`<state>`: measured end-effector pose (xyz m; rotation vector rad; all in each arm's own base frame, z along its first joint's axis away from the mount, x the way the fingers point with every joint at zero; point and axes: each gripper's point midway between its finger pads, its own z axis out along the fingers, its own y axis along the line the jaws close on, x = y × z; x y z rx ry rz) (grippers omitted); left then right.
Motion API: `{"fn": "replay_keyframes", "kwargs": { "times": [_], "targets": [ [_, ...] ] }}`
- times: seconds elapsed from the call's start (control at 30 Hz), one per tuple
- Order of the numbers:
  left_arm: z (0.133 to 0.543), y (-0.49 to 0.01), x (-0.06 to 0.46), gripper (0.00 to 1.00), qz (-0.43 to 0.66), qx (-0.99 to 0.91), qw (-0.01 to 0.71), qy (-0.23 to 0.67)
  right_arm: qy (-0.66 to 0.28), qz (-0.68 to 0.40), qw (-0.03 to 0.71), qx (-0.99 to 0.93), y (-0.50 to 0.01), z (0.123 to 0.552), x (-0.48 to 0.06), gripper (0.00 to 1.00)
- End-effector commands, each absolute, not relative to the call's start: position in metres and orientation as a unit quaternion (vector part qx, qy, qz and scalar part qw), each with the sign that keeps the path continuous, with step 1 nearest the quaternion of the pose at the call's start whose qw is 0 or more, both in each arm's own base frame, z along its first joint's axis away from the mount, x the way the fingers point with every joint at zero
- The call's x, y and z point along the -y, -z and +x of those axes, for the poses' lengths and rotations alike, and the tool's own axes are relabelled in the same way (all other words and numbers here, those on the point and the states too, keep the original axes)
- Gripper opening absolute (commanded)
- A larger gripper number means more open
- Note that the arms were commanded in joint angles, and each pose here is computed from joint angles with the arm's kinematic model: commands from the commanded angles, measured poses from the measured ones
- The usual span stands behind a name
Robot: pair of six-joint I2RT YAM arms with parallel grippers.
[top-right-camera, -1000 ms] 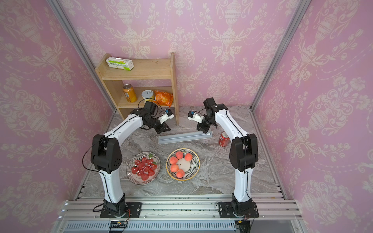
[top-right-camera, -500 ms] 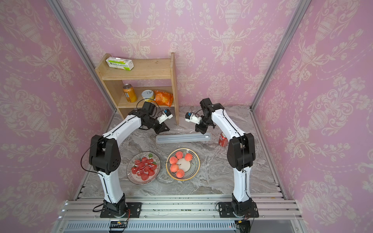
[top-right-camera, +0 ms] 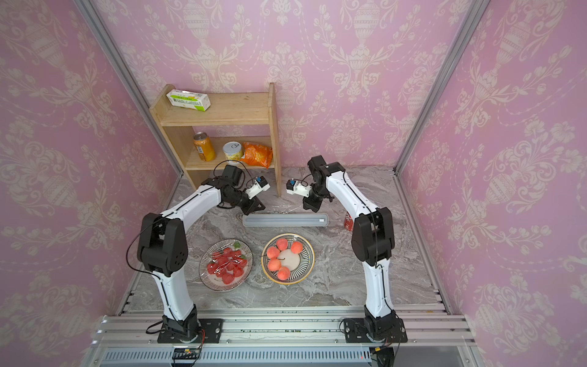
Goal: Wrap the plate with plastic wrap
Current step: Pull the plastic wrap from the plastic wrap cutting box.
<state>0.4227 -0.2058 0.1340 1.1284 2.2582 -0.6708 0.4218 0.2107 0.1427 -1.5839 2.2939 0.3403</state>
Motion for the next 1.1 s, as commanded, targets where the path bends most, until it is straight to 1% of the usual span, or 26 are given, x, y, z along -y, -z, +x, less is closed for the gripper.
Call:
{"fn": "replay_keyframes", "kwargs": {
  "times": [0.0,0.3,0.6,1.07],
  "targets": [
    [0.422,-0.154,0.206,0.00,0.413,-0.825,0.286,0.258,-0.125,-0.561,0.166,-0.801,-0.146,0.423,-0.220,0.00],
    [0.422,-0.159,0.198,0.00,0.409,-0.825,0.295,0.255,-0.116,-0.563,0.166,-0.801,-0.150,0.426,-0.223,0.00],
    [0.424,-0.185,0.199,0.00,0.415,-0.813,0.320,0.253,-0.093,-0.560,0.185,-0.802,-0.183,0.429,-0.211,0.00],
    [0.430,-0.225,0.205,0.00,0.417,-0.793,0.357,0.263,-0.065,-0.548,0.216,-0.806,-0.218,0.431,-0.192,0.00]
  ]
}}
